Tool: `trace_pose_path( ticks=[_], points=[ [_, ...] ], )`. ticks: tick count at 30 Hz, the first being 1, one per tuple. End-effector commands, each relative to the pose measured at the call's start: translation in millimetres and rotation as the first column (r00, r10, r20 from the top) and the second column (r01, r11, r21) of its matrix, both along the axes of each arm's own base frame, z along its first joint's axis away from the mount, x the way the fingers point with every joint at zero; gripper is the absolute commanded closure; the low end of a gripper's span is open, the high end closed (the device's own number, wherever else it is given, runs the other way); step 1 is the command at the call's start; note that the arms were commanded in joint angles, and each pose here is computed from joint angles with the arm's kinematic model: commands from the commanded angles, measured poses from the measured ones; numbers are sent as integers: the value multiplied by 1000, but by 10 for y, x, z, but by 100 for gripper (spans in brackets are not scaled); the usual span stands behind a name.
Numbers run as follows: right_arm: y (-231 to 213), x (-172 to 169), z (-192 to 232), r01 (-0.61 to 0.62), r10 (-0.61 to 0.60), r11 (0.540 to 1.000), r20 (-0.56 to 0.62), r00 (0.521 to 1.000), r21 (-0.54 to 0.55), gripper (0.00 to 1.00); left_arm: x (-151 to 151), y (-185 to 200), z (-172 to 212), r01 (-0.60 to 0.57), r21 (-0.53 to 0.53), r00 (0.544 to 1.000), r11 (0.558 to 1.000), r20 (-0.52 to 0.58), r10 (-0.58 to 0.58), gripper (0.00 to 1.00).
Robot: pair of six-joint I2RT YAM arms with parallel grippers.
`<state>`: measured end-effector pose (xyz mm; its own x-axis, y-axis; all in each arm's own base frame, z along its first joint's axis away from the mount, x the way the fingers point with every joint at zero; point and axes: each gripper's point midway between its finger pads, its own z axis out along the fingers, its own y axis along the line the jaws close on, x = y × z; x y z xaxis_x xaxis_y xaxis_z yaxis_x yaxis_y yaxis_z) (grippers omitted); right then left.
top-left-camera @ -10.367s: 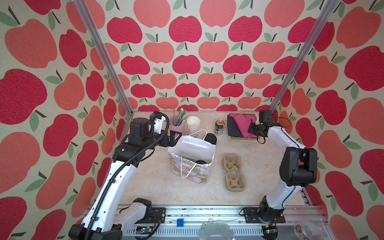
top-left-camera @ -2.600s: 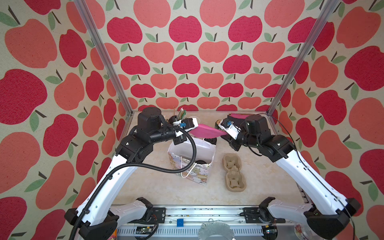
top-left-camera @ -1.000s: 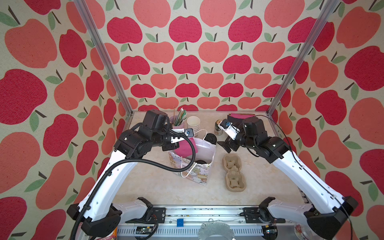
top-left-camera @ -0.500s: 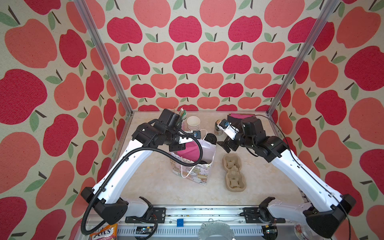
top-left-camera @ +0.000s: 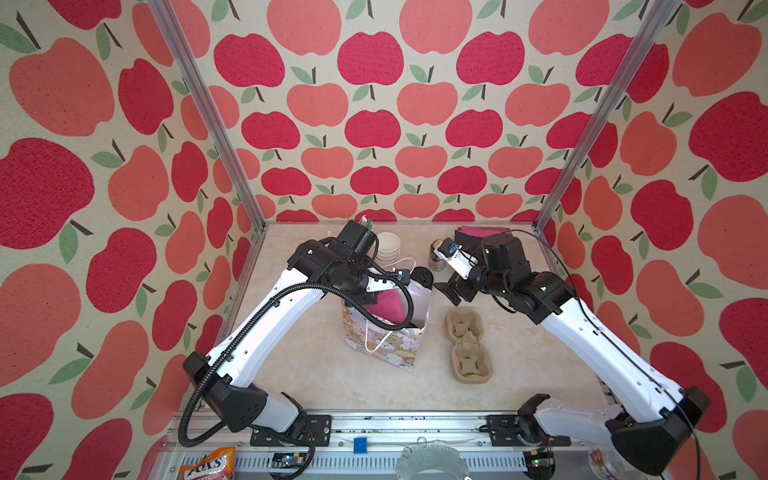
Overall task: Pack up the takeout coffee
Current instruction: 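Lower the pink napkin into the bag beside the cup with the left gripper, then push the pink napkin down into the bag and open the left gripper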
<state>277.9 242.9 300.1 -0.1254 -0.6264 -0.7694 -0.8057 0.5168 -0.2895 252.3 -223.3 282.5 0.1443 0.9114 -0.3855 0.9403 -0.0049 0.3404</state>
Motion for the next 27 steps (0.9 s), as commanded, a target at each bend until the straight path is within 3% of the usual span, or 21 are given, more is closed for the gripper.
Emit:
trace_pose_path(
  ticks=[1, 17, 27],
  points=[
    [-15, -20, -121, -6, 5, 999, -14, 1000, -40, 2, -18, 96, 234, -19, 6, 998, 1000, 57, 19, 100],
    [-3, -12, -168, -6, 5, 999, -24, 1000, -44, 2, -32, 379, 549, -136, 105, 976, 985, 184, 115, 100],
    [-19, -1, -193, 4, -6, 999, -30, 1000, -53, 1, -67, 233, 237, -99, 144, 994, 985, 53, 92, 100]
  ],
)
